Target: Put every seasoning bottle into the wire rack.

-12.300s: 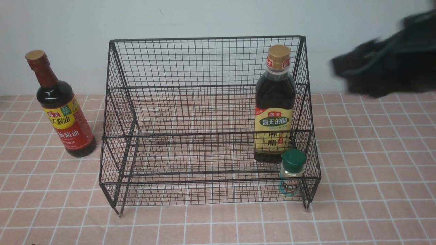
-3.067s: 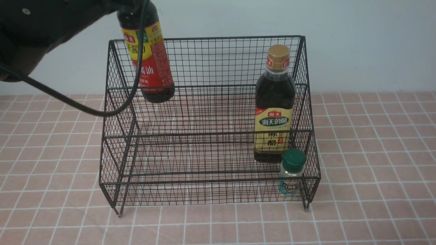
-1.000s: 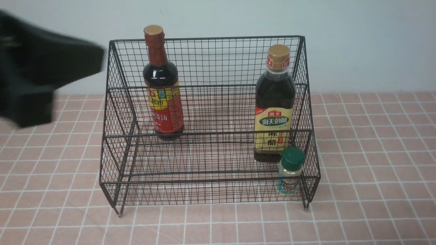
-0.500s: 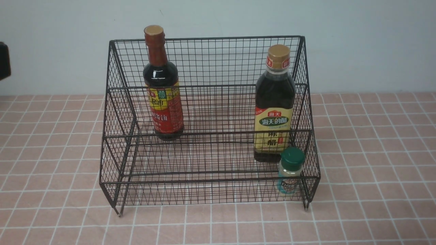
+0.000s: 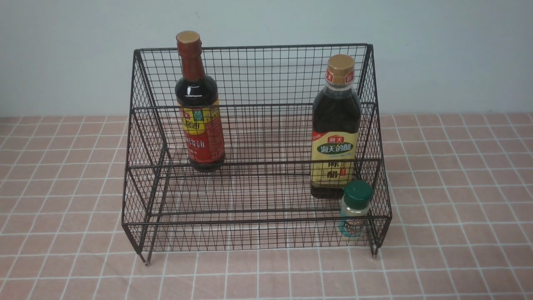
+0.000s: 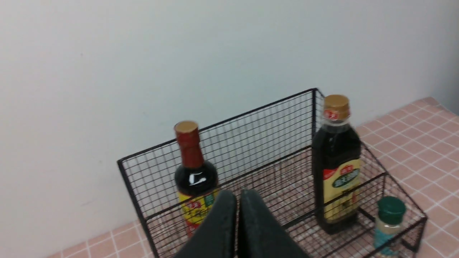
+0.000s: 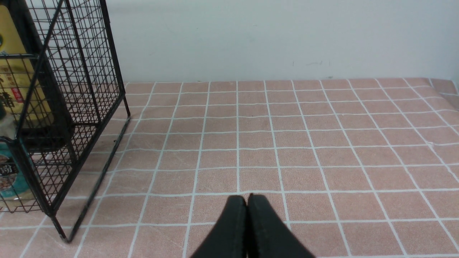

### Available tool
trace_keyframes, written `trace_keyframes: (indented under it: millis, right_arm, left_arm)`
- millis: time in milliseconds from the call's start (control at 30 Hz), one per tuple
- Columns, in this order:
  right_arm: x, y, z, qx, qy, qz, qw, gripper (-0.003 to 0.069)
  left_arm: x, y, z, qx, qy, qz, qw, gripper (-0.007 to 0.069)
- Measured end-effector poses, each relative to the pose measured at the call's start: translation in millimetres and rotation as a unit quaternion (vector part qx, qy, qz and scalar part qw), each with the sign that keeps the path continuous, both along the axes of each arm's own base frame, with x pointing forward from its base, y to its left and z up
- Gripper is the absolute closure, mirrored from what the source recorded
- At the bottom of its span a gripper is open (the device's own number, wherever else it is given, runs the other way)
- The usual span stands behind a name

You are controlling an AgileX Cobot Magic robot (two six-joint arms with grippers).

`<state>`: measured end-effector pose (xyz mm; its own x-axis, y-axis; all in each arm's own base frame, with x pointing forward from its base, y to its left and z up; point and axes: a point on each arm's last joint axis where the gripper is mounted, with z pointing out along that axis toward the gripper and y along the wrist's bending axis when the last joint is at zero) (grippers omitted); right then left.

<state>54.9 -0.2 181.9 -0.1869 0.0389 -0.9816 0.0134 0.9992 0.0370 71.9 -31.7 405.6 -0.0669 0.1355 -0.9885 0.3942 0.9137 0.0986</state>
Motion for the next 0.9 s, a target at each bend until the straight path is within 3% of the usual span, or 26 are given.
trace_keyframes:
  millis: [67,100,133,167,400,500,900]
  right_arm:
    - [0.0,0.0,0.0,-0.001,0.000,0.000,1.000,0.0673]
    - [0.0,0.0,0.0,-0.001,0.000,0.000,1.000,0.0673]
    - [0.0,0.0,0.0,-0.001,0.000,0.000,1.000,0.0673]
    - [0.0,0.0,0.0,-0.001,0.000,0.000,1.000,0.0673]
    - [0.0,0.0,0.0,-0.002,0.000,0.000,1.000,0.0673]
    - [0.0,0.0,0.0,-0.002,0.000,0.000,1.000,0.0673]
    - [0.0,0.0,-0.1,-0.001,0.001,0.000,1.000,0.0673]
  left_arm:
    - [-2.8,4.9,-26.0,-0.004,-0.010,0.024,1.000,0.0632]
    - [-4.1,9.0,-55.7,-0.008,-0.015,0.049,0.999,0.0632]
    - [-6.0,9.4,-55.1,-0.009,-0.019,0.049,0.999,0.0632]
    - [-6.0,13.5,-92.5,-0.008,-0.012,0.076,0.997,0.0632]
    - [-16.6,23.1,-208.2,-0.018,0.030,0.140,0.990,0.0632]
    - [-17.5,24.4,-226.0,-0.005,0.053,0.147,0.988,0.0632]
    - [-19.4,24.5,-233.8,0.008,0.089,0.146,0.985,0.0632]
